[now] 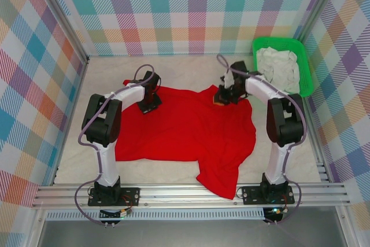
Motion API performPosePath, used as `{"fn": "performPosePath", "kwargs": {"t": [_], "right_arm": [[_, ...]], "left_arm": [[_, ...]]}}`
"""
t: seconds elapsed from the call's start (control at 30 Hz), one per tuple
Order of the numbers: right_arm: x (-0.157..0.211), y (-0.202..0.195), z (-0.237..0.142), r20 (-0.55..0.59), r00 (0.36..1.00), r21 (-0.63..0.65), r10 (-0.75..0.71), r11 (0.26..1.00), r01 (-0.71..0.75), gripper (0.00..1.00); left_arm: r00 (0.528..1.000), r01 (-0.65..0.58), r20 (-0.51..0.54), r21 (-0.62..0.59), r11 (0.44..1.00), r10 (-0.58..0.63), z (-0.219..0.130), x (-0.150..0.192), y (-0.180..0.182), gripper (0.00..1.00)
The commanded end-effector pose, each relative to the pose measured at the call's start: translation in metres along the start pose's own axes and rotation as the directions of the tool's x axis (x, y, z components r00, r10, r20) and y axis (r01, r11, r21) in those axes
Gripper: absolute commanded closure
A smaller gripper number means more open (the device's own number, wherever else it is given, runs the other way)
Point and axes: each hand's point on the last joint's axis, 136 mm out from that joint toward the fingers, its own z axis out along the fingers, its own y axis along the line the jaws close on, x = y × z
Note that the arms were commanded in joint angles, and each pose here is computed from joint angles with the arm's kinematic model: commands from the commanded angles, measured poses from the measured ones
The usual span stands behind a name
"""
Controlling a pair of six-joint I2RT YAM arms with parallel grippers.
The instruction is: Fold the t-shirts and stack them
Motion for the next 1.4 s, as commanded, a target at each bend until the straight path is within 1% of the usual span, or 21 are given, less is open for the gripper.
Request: {"fn": "performPosePath", "kwargs": {"t": [0.0, 0.03, 0.07, 0.17, 0.27, 0.37, 0.43, 0.5, 0.7, 0.9, 1.0, 1.07, 1.1, 1.13, 1.23, 1.27, 1.37], "right_arm": [[0.024, 0.030, 0.002, 0.022, 0.999, -0.070, -0.045, 0.996, 0.047, 1.00], [0.033, 0.028, 0.005, 0.010, 0.999, -0.057, -0.039, 0.998, 0.039, 0.98], [0.041, 0.024, 0.006, 0.002, 1.000, -0.042, -0.029, 0.999, 0.029, 0.90], [0.049, 0.018, -0.001, 0.006, 1.000, 0.006, -0.022, 1.000, 0.022, 0.73], [0.042, 0.012, -0.022, 0.049, 0.997, 0.104, -0.053, 0.993, 0.048, 0.64], [0.028, 0.008, -0.045, 0.102, 0.991, 0.200, -0.090, 0.977, 0.068, 0.60], [0.017, 0.004, -0.054, 0.128, 0.987, 0.228, -0.099, 0.971, 0.067, 0.59], [0.007, 0.000, -0.056, 0.133, 0.987, 0.229, -0.091, 0.972, 0.059, 0.60], [-0.015, -0.013, -0.035, 0.102, 0.992, 0.242, -0.078, 0.969, 0.051, 0.61], [-0.037, -0.031, -0.002, 0.061, 0.995, 0.280, -0.083, 0.958, 0.063, 0.54], [-0.043, -0.036, 0.013, 0.033, 0.995, 0.274, -0.090, 0.958, 0.077, 0.52], [-0.043, -0.037, 0.021, 0.012, 0.996, 0.261, -0.084, 0.962, 0.078, 0.54], [-0.043, -0.037, 0.023, 0.007, 0.997, 0.256, -0.081, 0.964, 0.077, 0.57], [-0.042, -0.036, 0.023, 0.006, 0.997, 0.247, -0.081, 0.966, 0.077, 0.63], [-0.042, -0.031, 0.018, 0.025, 0.996, 0.234, -0.085, 0.969, 0.077, 0.91], [-0.042, -0.029, 0.013, 0.033, 0.995, 0.235, -0.089, 0.969, 0.079, 0.99], [-0.046, -0.024, 0.000, 0.061, 0.992, 0.257, -0.113, 0.962, 0.094, 1.00]], "left_arm": [[0.988, 0.004, -0.150, -0.141, 0.990, -0.026, 0.056, 0.042, 0.044, 0.92], [0.988, 0.004, -0.151, -0.142, 0.990, -0.026, 0.056, 0.042, 0.044, 0.92], [0.988, 0.004, -0.153, -0.142, 0.990, -0.026, 0.057, 0.042, 0.044, 0.92], [0.988, 0.004, -0.154, -0.141, 0.990, -0.026, 0.058, 0.042, 0.044, 0.92], [0.987, 0.005, -0.156, -0.140, 0.990, -0.027, 0.058, 0.043, 0.044, 0.93], [0.988, 0.005, -0.154, -0.140, 0.990, -0.027, 0.057, 0.042, 0.044, 0.93], [0.988, 0.005, -0.153, -0.138, 0.990, -0.026, 0.057, 0.042, 0.043, 0.93], [0.988, 0.006, -0.153, -0.137, 0.990, -0.027, 0.056, 0.042, 0.043, 0.93], [0.988, 0.005, -0.154, -0.136, 0.991, -0.026, 0.057, 0.043, 0.043, 0.93], [0.987, 0.004, -0.158, -0.132, 0.991, -0.025, 0.057, 0.044, 0.043, 0.93], [0.987, 0.004, -0.157, -0.132, 0.991, -0.025, 0.057, 0.043, 0.043, 0.93], [0.987, 0.003, -0.157, -0.131, 0.991, -0.024, 0.056, 0.043, 0.043, 0.93], [0.987, 0.003, -0.157, -0.131, 0.991, -0.023, 0.056, 0.043, 0.043, 0.93], [0.987, 0.002, -0.157, -0.131, 0.991, -0.023, 0.056, 0.043, 0.043, 0.93], [0.988, 0.004, -0.154, -0.132, 0.991, -0.024, 0.056, 0.042, 0.042, 0.93], [0.987, 0.004, -0.157, -0.132, 0.991, -0.025, 0.057, 0.043, 0.042, 0.93], [0.987, 0.005, -0.161, -0.130, 0.991, -0.026, 0.057, 0.043, 0.042, 0.93]]}}
